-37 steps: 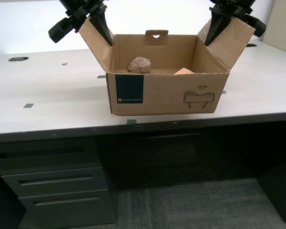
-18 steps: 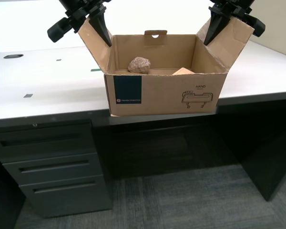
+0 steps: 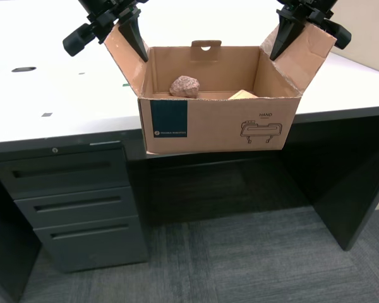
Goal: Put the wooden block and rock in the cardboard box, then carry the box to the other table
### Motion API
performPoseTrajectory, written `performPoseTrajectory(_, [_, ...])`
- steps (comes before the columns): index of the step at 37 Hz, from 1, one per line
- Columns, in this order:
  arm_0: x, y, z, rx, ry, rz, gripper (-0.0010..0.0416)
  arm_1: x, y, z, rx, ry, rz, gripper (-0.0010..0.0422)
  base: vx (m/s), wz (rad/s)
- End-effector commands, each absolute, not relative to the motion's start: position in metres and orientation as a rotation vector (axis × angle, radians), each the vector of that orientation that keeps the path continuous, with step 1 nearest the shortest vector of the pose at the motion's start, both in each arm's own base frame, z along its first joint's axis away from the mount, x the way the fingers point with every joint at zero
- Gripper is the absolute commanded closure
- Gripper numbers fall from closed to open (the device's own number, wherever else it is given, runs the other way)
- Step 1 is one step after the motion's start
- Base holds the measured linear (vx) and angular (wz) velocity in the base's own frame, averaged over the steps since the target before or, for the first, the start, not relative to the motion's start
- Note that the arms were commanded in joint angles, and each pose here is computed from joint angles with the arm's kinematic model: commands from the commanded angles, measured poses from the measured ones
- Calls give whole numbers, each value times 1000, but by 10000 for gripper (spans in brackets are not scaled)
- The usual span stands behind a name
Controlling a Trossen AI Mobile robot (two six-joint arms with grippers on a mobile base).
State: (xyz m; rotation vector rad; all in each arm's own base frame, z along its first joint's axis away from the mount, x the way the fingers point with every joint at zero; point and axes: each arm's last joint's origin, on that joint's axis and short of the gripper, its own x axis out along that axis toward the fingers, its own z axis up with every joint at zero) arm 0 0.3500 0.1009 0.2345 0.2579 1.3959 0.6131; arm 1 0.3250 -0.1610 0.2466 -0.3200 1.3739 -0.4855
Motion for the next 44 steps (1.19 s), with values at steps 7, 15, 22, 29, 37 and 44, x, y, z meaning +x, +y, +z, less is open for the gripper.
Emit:
performPoseTrajectory(7, [350,102,235,265,1392,624,407,325,-162,248,-325,1367,-491,414,-113,65])
performPoseTrajectory(15, [352,103,236,272,1377,621,406,326,-162,248,-338,1365,-483,414,-115,52])
performPoseTrajectory(22, [351,103,236,275,1380,618,407,326,-162,248,-344,1365,-479,414,-111,44])
performPoseTrajectory(29, [351,102,236,275,1386,617,407,325,-163,248,-355,1373,-470,414,-73,58])
performPoseTrajectory(37, [350,102,235,276,1397,614,407,321,-169,248,-333,1385,-488,414,-16,127])
performPoseTrajectory(44, [350,102,235,276,1399,615,407,317,-176,248,-312,1386,-511,414,9,156])
